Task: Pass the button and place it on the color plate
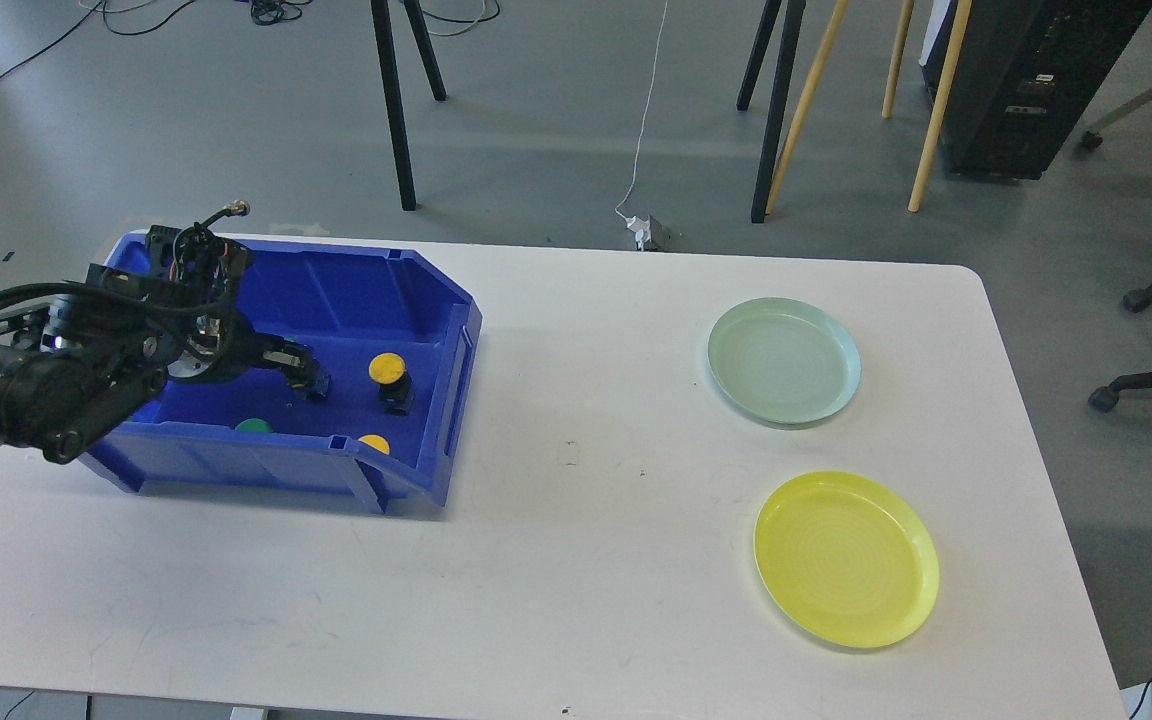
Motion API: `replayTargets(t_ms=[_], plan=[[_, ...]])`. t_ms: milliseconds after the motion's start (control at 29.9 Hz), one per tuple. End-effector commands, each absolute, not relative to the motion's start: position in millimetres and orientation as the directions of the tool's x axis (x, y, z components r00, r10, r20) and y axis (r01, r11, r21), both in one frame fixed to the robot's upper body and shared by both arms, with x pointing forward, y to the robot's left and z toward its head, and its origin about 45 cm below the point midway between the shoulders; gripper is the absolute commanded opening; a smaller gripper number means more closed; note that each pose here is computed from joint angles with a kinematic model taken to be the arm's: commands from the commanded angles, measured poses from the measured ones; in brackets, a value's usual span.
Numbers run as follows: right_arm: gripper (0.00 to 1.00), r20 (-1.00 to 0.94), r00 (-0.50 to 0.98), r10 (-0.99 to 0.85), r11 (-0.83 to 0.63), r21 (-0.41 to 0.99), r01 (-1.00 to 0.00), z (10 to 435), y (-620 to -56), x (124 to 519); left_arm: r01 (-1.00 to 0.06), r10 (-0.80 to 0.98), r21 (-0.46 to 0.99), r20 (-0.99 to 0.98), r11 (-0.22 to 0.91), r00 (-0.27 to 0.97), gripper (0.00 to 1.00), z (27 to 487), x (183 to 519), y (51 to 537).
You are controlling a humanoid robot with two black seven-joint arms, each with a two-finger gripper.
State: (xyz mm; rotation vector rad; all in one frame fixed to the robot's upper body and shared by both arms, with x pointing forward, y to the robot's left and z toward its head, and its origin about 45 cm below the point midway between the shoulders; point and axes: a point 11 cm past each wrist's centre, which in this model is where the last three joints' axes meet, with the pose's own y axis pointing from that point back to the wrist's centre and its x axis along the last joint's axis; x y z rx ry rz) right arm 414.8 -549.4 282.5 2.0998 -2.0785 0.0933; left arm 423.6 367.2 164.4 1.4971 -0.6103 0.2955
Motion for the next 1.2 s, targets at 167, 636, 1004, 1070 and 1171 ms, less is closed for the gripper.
replayTargets(t_ms=[167, 636, 1004, 1070, 1171], plan=[[0.99, 0.156, 0.044, -0.987, -0.03, 0.087, -0.996, 277, -535, 423, -0.629, -0.15, 0.766, 0.643, 0.133, 0.751, 0.26, 238, 420, 389], [0.99, 0.073, 0.115, -0.991, -0.116, -0.014, -0.993, 297, -485, 458, -0.75, 0.342, 0.32, 0.739, 0.579, 0.58, 0.27, 392, 462, 282], [0.99, -0.047, 0.437, -0.898, -0.425, -0.157, -0.891, 330, -327, 505, -0.623, 0.411, 0.185, 0.607, 0.76, 0.681, 0.27, 408, 491, 140], [0.99, -0.065, 0.519, -0.852, -0.502, -0.182, -0.846, 336, -291, 503, -0.615, 0.427, 0.177, 0.574, 0.768, 0.698, 0.27, 403, 493, 130], [0.99, -0.089, 0.629, -0.772, -0.602, -0.216, -0.769, 344, -247, 492, -0.6, 0.427, 0.174, 0.552, 0.781, 0.716, 0.27, 399, 492, 118]])
